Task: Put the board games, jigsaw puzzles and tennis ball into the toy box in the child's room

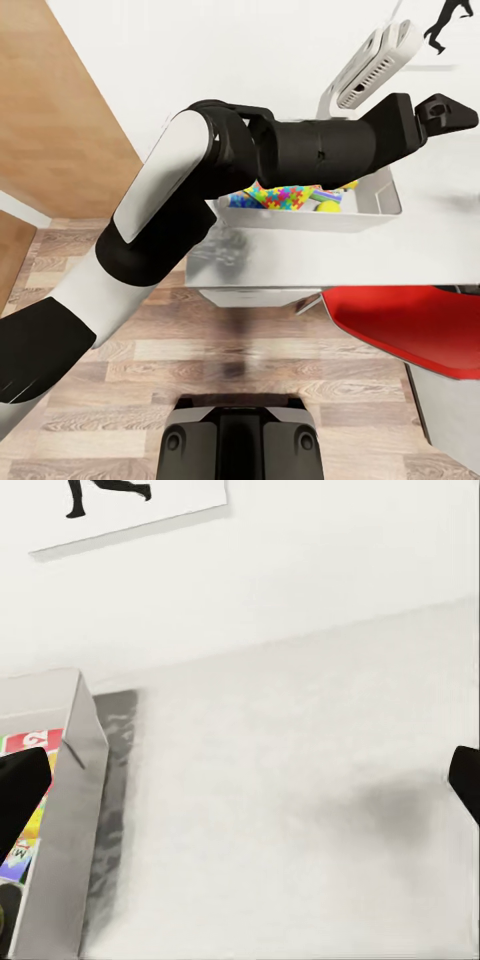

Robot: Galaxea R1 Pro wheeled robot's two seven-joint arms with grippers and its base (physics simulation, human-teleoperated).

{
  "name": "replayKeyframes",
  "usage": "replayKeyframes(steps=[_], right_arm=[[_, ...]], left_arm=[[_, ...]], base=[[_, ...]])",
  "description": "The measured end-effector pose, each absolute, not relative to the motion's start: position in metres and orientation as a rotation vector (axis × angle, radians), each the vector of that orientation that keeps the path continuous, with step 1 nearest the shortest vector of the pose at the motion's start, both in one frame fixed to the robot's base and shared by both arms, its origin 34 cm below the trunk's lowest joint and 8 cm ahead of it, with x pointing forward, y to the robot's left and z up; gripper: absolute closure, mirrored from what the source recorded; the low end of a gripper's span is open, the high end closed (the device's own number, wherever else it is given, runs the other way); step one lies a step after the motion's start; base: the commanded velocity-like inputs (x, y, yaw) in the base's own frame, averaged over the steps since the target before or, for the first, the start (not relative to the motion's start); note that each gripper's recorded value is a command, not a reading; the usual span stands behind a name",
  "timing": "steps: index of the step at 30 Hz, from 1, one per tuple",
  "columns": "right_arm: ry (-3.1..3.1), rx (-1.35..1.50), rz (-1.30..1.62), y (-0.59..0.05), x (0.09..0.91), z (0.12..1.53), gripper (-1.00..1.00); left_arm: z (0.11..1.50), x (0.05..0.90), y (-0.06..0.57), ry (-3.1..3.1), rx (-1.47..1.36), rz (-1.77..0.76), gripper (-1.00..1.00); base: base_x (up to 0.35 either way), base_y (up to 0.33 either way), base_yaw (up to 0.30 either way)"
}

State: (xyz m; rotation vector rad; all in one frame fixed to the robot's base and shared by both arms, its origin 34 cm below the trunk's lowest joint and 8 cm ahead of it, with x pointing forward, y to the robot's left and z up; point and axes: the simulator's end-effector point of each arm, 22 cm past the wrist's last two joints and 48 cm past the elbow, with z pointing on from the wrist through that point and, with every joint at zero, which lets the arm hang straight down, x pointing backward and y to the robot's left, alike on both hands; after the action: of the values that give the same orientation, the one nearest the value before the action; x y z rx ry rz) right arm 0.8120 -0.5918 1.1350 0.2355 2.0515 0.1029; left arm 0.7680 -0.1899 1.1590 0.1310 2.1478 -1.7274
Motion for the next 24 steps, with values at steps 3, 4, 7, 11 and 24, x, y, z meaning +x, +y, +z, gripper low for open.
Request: replayKeyframes(steps=[3, 4, 7, 11, 24], right_arm=[[2.047, 0.231, 0.099, -0.592, 0.811, 1.140, -1.00], [2.046, 0.231, 0.099, -0.592, 0.811, 1.141, -1.00], [2.043, 0.225, 0.092, -0.593, 0.810, 1.146, -1.00], [2.041, 0.208, 0.067, -0.596, 0.809, 1.157, -1.00], [2.054, 0.264, 0.012, -0.629, 0.801, 1.171, -1.00]], left_arm=[[1.160, 0.760, -0.194, 2.141, 0.141, -1.756, -1.00], [1.161, 0.760, -0.194, 2.140, 0.143, -1.756, -1.00], [1.159, 0.755, -0.196, 2.140, 0.136, -1.773, -1.00], [1.156, 0.755, -0.195, 2.153, 0.115, -1.768, -1.00], [1.136, 0.778, -0.172, 2.269, 0.013, -1.572, -1.00]], base=[[0.000, 0.000, -0.156], [0.000, 0.000, -0.156], [0.000, 0.000, -0.156], [0.000, 0.000, -0.156], [0.000, 0.000, -0.157]])
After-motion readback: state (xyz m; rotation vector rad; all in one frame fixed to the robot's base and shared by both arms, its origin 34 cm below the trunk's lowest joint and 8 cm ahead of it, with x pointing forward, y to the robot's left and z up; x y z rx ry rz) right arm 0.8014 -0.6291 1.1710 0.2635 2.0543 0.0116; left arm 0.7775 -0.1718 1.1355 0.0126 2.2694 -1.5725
